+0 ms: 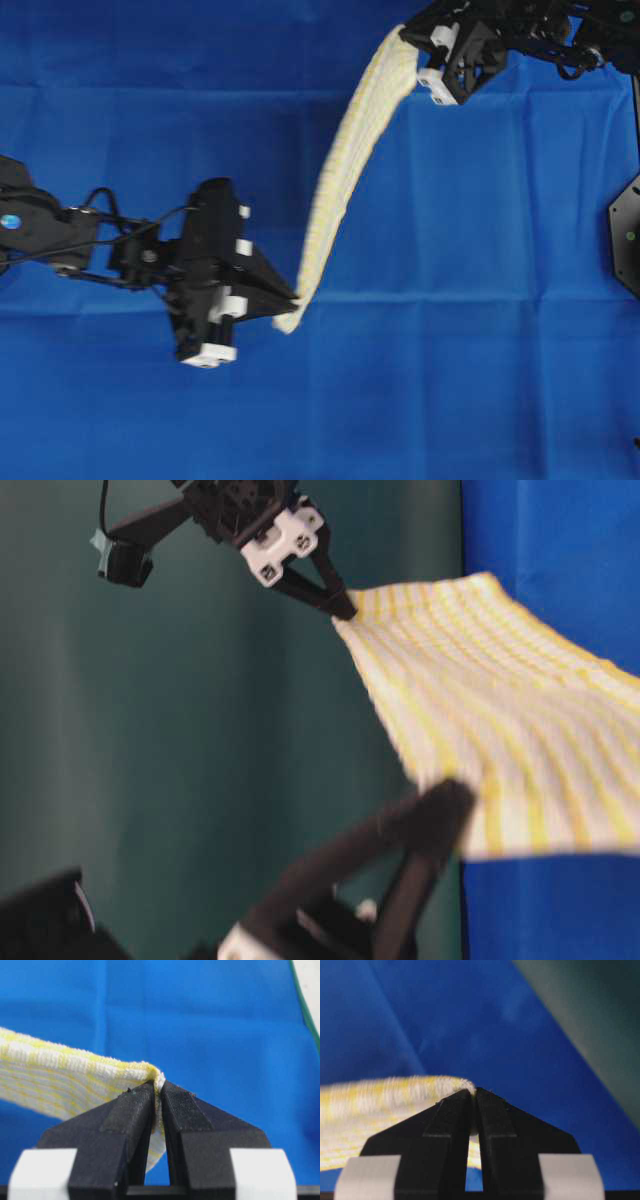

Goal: Fold the yellow towel.
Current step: 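Lift the strip and rotate it vertical, right gripper moving to the far side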

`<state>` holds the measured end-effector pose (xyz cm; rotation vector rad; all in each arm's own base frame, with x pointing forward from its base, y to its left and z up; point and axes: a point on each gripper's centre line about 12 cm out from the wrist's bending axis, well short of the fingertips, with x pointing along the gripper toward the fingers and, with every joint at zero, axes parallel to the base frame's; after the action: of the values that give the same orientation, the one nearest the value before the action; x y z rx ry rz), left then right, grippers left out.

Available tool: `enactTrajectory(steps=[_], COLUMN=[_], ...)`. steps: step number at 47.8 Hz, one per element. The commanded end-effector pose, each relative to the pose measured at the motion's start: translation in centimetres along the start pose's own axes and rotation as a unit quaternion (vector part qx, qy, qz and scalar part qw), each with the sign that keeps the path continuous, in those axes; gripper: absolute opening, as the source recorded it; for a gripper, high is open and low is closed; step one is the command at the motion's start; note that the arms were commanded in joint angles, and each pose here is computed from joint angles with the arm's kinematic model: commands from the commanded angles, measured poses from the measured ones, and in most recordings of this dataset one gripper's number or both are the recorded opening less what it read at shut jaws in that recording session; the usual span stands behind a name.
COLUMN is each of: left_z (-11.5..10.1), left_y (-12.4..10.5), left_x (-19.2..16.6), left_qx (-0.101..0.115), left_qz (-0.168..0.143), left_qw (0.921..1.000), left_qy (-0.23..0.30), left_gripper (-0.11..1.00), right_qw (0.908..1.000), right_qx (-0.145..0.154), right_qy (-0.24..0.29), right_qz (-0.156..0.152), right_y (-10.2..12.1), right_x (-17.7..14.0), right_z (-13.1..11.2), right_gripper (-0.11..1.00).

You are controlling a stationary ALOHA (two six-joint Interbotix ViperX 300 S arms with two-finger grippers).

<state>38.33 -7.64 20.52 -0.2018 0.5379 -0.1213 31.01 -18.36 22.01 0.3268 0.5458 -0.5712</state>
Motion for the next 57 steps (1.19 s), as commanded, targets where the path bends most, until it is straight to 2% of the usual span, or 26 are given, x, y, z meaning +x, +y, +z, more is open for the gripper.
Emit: enactTrajectory(steps=[1, 19, 30, 43, 57], left_z=[2.0, 6.7, 8.1, 7.3, 4.7], left_y=[-0.7, -1.6, -1.5, -0.9, -0.4], left_x=[0.7, 5.6, 6.9, 7.6, 9.0], left_qx=[0.001, 0.002, 0.001, -0.001, 0.0], left_qz=[-0.008, -0.016, -0.015, -0.008, -0.005], left_qw=[0.9997, 0.9975, 0.9967, 0.9975, 0.9985], left_qy=[-0.024, -0.069, -0.079, -0.07, -0.054], left_gripper=[0.04, 0.04, 0.04, 0.04, 0.04], right_qw=[0.9995, 0.9992, 0.9993, 0.9994, 0.9998], right_qx=[0.0, -0.003, -0.002, -0.004, -0.008], right_qy=[-0.031, -0.039, -0.034, -0.031, -0.012], right_qz=[0.002, -0.01, -0.015, -0.016, -0.016], right_y=[0.0, -0.9, -1.3, -1.3, -1.3], right_x=[0.0, 1.4, 1.4, 1.4, 3.0], right_z=[1.9, 3.4, 3.3, 3.2, 2.2], right_gripper=[0.03, 0.03, 0.03, 0.03, 0.03])
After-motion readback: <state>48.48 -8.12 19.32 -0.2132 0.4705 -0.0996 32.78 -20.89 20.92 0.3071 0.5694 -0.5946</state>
